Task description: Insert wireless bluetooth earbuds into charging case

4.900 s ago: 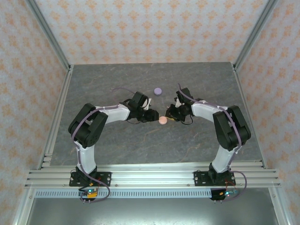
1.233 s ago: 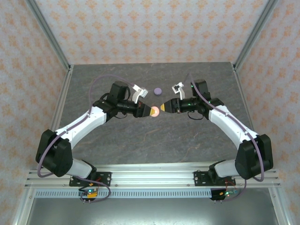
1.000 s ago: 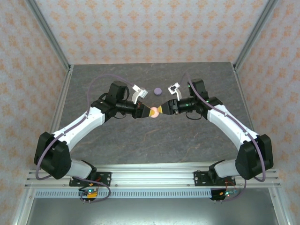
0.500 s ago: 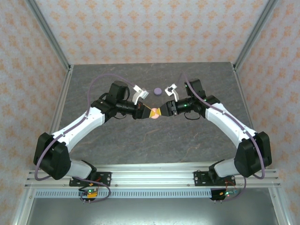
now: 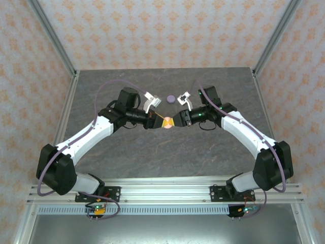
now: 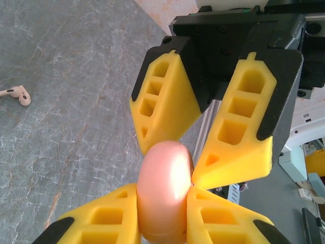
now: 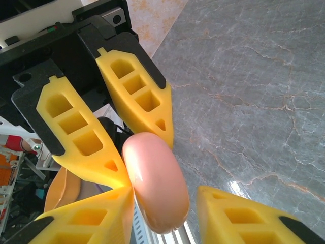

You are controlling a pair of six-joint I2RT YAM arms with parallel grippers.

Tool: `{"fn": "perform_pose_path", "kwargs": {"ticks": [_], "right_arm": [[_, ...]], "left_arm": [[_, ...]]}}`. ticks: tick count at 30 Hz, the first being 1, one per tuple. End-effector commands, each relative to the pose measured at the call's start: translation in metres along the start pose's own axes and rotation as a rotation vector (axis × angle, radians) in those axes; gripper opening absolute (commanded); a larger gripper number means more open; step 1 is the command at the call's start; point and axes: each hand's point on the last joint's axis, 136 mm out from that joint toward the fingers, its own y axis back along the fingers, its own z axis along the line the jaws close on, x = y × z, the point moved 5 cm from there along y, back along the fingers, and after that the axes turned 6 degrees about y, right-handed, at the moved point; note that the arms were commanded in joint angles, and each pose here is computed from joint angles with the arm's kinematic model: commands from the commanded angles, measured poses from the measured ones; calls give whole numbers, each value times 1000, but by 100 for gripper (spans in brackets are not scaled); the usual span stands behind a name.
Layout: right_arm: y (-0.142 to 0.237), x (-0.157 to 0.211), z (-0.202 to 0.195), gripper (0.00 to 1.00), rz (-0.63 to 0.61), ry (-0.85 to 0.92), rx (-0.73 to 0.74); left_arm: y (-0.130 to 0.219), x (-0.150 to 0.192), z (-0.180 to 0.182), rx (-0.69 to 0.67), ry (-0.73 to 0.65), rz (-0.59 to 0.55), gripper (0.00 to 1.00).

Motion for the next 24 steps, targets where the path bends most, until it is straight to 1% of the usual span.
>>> {"fn": "perform_pose_path", "kwargs": {"ticks": [1,4,8,10,14,16,18,21,24], "right_arm": [[1,-10,12,37,-7,63,-44],[1,-10,14,35,-8,67,-61],[3,-12,17,26,-17,83,-50],[5,-14,17,24,-31,89,-32],[8,-17,19,21,-70,92,-9],[11,-19,19,21,-95,91,-2],[14,-21,17,21,-120,82,9],[18,-25,17,21,-154,72,19],[22,-30,17,20,-185,57,42]], "left_arm": [[5,-10,-20,47,-56,-16,20],[3,-10,-20,49,-56,-14,20],[4,-12,-21,44,-59,-20,21],[4,-13,-20,34,-56,-27,24],[7,-17,-19,3,-39,-71,42],[9,-19,-20,-8,-30,-105,46],[13,-21,-20,-23,-10,-155,53],[20,-25,-19,-61,15,-235,60],[26,-28,-18,-78,52,-317,63]]}}
